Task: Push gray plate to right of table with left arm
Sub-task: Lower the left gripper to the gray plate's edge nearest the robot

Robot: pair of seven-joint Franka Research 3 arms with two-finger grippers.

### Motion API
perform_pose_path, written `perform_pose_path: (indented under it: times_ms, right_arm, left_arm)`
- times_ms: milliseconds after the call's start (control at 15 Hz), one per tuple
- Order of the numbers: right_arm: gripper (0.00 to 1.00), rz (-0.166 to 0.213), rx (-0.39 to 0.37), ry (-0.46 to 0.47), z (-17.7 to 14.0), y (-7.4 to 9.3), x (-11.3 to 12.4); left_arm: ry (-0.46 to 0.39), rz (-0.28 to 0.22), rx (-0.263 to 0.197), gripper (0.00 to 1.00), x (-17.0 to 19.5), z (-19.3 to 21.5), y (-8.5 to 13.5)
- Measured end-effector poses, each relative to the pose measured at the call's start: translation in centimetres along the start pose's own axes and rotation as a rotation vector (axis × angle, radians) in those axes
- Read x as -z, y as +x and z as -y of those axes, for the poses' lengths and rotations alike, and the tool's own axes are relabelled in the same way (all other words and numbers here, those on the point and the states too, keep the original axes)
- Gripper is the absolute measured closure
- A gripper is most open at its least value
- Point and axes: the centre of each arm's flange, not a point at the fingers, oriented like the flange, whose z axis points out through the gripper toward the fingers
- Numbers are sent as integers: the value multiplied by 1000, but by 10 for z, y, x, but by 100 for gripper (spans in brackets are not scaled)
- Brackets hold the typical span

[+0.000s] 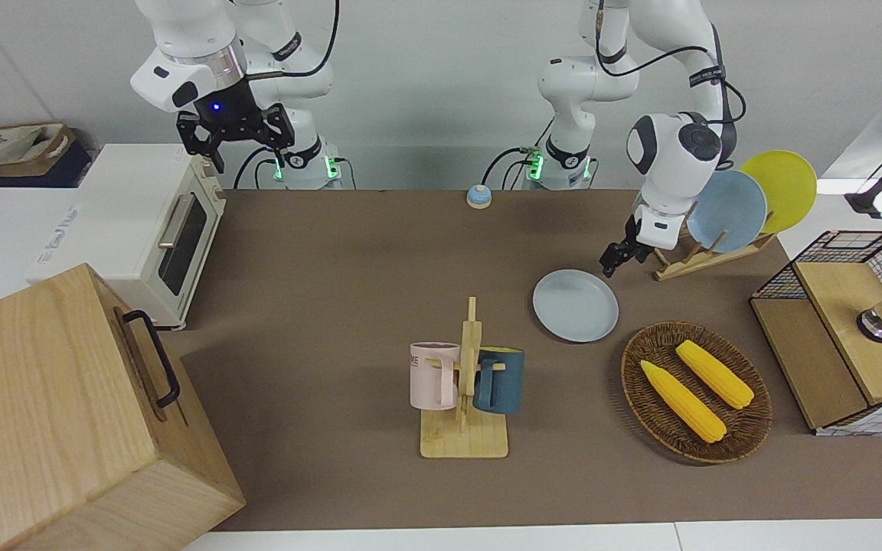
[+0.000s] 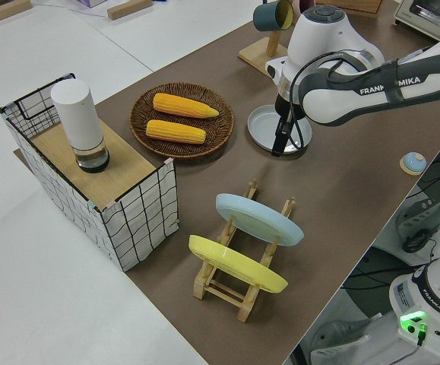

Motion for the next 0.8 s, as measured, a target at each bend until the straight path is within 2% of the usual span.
perform_pose_path:
  times_ms: [533, 800]
  right_arm:
    - [1, 0, 0, 0, 0, 0, 0]
    - [1, 0, 0, 0, 0, 0, 0]
  left_arm:
    - [-16, -44, 1, 0, -30, 5, -10]
    - [-13, -39, -1, 0, -46, 6, -14]
